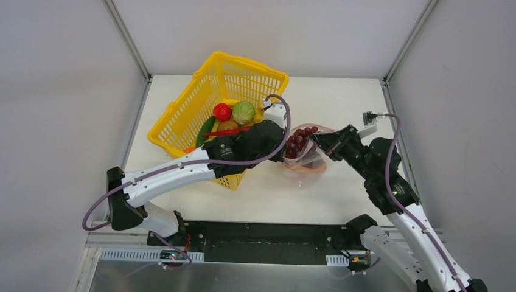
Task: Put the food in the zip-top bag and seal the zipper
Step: Place the fake fruit in the zipper food storage bag.
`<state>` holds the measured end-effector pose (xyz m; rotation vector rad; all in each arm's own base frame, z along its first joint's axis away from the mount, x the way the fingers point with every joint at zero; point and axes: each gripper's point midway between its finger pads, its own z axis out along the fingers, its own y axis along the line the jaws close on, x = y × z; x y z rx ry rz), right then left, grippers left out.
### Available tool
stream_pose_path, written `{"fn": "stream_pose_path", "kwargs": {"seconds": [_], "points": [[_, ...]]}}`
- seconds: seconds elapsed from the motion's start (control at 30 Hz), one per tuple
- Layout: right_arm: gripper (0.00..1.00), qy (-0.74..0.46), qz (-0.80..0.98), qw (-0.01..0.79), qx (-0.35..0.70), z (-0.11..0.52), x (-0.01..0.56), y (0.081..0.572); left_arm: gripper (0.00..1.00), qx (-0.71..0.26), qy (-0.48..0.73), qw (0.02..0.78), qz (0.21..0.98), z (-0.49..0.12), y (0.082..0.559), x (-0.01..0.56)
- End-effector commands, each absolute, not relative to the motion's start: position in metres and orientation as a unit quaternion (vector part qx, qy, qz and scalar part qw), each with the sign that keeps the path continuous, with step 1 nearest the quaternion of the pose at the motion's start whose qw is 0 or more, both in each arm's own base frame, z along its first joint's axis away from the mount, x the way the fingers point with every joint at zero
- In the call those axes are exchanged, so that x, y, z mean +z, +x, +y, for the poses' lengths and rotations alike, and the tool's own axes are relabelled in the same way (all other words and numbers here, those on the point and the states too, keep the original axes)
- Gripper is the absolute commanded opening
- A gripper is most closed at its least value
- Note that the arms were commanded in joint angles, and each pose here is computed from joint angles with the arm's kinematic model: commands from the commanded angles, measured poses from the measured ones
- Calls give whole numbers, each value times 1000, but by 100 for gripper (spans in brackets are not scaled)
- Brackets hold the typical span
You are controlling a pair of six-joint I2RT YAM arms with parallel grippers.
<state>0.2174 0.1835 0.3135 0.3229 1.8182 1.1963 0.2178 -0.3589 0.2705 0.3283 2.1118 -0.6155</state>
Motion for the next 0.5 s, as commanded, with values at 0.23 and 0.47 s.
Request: {"fn": "stream_pose_path", "kwargs": {"seconds": [0.23, 0.47], "points": [[0, 97, 725, 547, 406, 159, 346, 234, 0, -203, 126, 564, 790, -325, 222, 337], [0, 95, 697, 604, 374, 142, 386, 239, 0, -252, 65, 575, 776, -319, 217, 346]]}}
